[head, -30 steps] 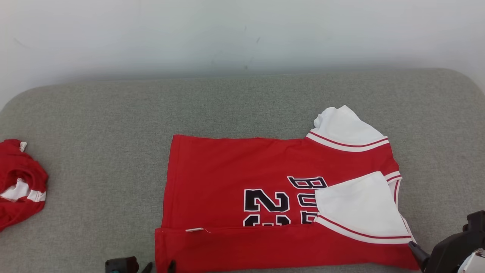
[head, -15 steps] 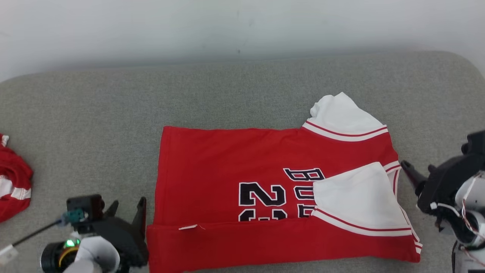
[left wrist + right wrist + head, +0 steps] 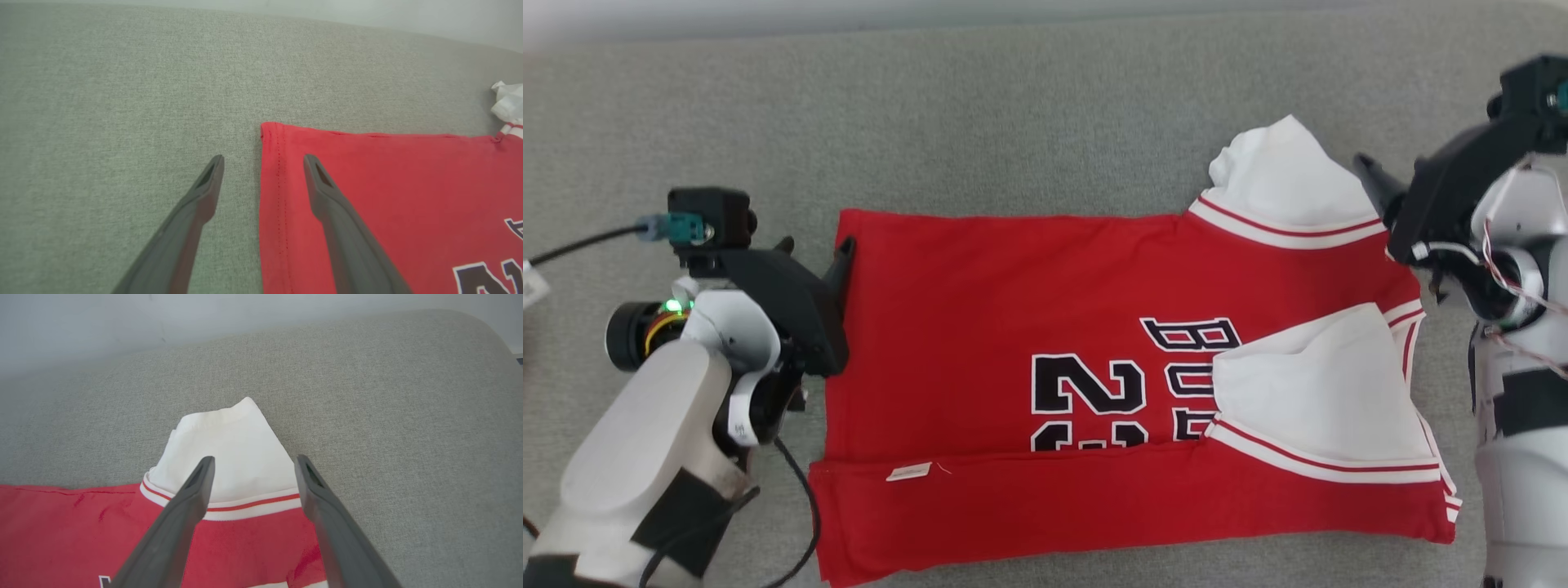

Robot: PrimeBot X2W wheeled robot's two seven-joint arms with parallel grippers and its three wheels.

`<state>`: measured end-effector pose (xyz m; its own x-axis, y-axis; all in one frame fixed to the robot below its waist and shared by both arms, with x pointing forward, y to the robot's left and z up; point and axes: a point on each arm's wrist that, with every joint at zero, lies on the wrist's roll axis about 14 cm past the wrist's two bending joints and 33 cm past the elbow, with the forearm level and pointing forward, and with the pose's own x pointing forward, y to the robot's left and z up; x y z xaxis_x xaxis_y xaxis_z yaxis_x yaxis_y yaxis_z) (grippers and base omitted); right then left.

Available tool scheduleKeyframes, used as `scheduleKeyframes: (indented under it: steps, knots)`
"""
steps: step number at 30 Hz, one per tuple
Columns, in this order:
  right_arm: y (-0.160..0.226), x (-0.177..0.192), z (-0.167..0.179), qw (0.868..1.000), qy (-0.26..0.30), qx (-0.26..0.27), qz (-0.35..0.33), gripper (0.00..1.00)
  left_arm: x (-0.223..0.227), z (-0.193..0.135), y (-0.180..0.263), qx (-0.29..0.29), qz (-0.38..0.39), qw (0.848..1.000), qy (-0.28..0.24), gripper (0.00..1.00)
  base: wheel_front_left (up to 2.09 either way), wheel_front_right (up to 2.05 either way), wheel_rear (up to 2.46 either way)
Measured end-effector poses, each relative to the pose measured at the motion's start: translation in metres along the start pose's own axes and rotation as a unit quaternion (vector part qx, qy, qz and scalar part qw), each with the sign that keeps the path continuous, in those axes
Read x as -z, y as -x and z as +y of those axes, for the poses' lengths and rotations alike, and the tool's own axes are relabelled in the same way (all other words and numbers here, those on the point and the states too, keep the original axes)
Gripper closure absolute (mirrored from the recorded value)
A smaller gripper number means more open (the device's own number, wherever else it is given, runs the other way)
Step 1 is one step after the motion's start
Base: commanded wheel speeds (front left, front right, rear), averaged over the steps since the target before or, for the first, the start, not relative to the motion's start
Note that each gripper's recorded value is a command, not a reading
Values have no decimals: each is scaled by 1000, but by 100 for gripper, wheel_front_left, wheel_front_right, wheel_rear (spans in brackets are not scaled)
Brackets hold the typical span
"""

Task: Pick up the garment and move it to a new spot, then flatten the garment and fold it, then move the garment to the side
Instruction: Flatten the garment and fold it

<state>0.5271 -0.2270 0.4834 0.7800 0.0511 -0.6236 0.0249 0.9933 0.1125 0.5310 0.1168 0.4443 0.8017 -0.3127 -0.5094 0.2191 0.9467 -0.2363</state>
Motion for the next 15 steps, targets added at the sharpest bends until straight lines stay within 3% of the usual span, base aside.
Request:
scheduleKeyframes:
  steps: [15]
  knots:
    - [-53,-2,-6,999,21,4,30,0,19,19,-58,-10,63,997,-37,0,0,0,0]
